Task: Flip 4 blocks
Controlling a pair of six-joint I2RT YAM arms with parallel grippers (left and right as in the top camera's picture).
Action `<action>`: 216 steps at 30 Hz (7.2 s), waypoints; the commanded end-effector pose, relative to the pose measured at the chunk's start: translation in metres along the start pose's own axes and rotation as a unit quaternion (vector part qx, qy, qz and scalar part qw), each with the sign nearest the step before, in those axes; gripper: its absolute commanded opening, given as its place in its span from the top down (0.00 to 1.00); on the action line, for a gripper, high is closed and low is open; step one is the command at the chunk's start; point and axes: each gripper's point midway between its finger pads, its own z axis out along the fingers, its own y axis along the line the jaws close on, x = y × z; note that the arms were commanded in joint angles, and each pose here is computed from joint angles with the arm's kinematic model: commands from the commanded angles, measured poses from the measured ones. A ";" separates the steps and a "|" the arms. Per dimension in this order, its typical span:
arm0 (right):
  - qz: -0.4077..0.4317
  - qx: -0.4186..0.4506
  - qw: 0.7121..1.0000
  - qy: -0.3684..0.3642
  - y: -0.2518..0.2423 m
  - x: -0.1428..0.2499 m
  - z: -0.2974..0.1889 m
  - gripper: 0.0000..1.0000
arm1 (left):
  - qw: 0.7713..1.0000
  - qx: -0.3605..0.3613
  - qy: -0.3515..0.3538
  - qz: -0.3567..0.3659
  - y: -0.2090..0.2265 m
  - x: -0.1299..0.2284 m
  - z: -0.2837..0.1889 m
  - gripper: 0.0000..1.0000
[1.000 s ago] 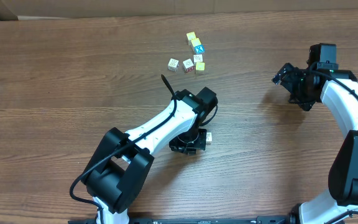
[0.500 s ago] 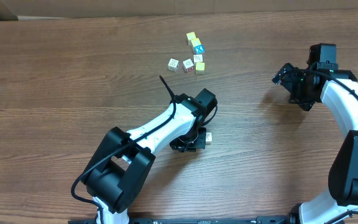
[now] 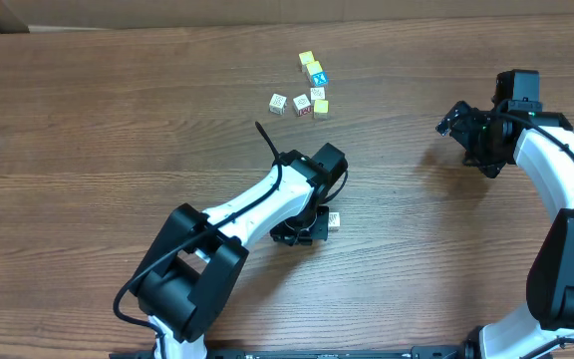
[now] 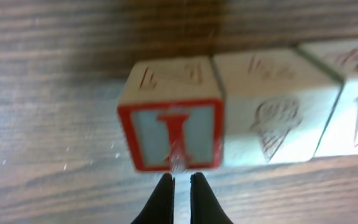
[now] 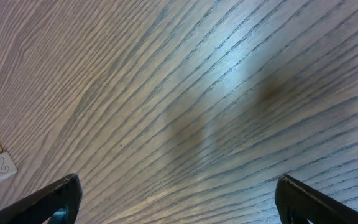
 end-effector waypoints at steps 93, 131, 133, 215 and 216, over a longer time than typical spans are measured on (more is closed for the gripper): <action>-0.005 -0.008 1.000 -0.006 0.006 -0.005 -0.003 0.00 | 0.942 -0.015 -0.336 0.009 0.080 -0.300 -0.036 0.61; -0.005 -0.008 1.000 -0.006 0.006 -0.005 -0.003 0.00 | 0.996 0.075 0.027 -0.028 0.078 -0.057 -0.070 0.69; -0.005 -0.008 1.000 -0.006 0.006 -0.005 -0.003 0.00 | 0.995 0.086 0.034 -0.028 0.074 -0.054 -0.070 0.49; -0.005 -0.008 1.000 -0.006 0.006 -0.005 -0.003 0.00 | 0.998 0.048 0.004 -0.030 0.070 -0.052 -0.006 0.94; -0.005 -0.008 1.000 -0.006 0.006 -0.005 -0.003 0.00 | 0.998 0.047 0.007 -0.030 0.070 -0.051 -0.006 0.94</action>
